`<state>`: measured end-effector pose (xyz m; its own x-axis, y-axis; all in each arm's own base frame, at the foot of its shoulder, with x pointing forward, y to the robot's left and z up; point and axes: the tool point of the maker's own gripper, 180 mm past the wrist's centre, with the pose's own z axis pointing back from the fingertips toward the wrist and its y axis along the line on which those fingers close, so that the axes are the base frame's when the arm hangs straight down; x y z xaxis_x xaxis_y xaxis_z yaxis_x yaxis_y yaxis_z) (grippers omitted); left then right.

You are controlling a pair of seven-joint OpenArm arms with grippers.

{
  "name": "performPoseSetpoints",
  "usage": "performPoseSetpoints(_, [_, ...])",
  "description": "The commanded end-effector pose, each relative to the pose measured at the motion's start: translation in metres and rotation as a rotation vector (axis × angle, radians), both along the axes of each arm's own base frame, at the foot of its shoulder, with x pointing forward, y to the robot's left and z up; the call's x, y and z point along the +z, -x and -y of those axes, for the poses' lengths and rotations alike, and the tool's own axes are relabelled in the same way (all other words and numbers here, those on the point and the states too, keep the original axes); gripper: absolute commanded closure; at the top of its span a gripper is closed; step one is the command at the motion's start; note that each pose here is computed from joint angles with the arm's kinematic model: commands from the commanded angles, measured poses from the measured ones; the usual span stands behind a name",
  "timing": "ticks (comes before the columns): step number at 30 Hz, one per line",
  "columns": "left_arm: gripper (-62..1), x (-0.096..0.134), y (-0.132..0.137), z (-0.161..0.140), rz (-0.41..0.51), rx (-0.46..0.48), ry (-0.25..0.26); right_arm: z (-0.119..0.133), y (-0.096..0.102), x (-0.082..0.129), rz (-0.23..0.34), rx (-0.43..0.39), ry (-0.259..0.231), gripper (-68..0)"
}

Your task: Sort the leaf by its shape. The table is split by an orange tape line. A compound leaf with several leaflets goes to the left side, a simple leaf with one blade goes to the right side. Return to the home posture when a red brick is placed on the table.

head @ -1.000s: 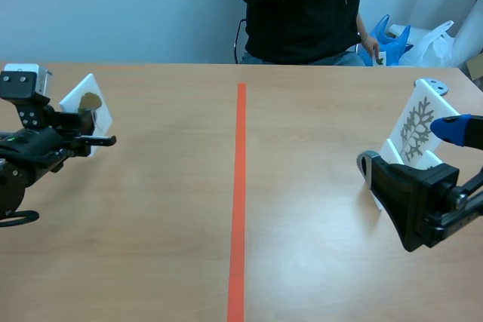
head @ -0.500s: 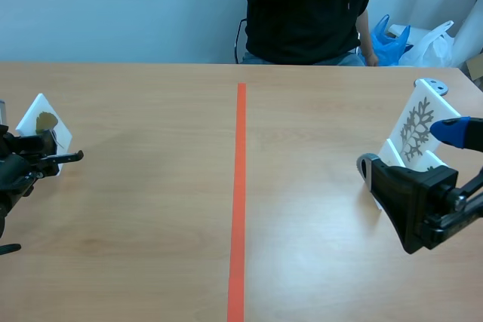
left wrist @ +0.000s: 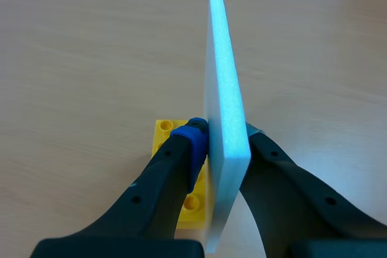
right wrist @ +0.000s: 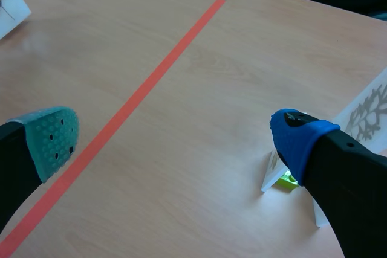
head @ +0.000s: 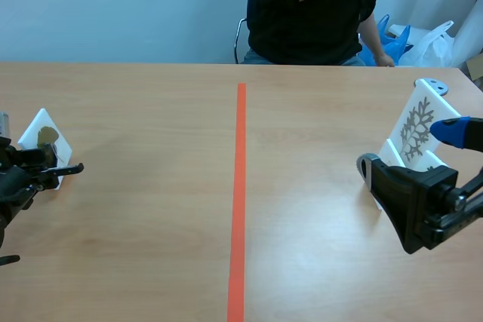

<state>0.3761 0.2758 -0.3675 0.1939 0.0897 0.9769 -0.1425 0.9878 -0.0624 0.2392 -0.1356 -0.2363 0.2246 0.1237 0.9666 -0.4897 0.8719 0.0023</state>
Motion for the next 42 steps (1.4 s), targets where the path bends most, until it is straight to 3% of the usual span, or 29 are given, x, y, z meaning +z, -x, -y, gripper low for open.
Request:
performPoseSetpoints(1, [-7.3, 0.018, -0.011, 0.000, 0.055, -0.015, 0.001, 0.002, -0.005, 0.010, 0.036, -0.007, -0.016, -67.9])
performPoseSetpoints(4, [-7.8, 0.017, -0.011, 0.001, 0.052, -0.020, 0.005, 0.002, -0.004, 0.009, 0.031, -0.007, -0.014, -67.9])
performPoseSetpoints(10, [-16.6, 0.013, -0.010, 0.002, 0.028, -0.023, 0.009, 0.001, -0.004, 0.010, 0.030, -0.007, -0.020, -67.9])
performPoseSetpoints(15, [-35.5, 0.017, -0.011, 0.001, 0.049, -0.022, 0.005, 0.001, -0.004, 0.010, 0.030, -0.007, -0.020, -67.9])
performPoseSetpoints(24, [-59.8, 0.048, -0.018, -0.011, 0.131, -0.039, -0.044, 0.001, -0.004, 0.010, 0.030, -0.004, -0.020, -67.9])
performPoseSetpoints(32, [-61.0, 0.090, -0.017, 0.003, 0.202, -0.148, -0.096, 0.001, -0.004, 0.010, 0.030, -0.004, -0.020, -67.9])
performPoseSetpoints(42, [-62.3, 0.123, 0.022, 0.094, 0.214, -0.477, -0.058, 0.002, -0.005, 0.010, 0.031, -0.008, -0.020, -67.9])
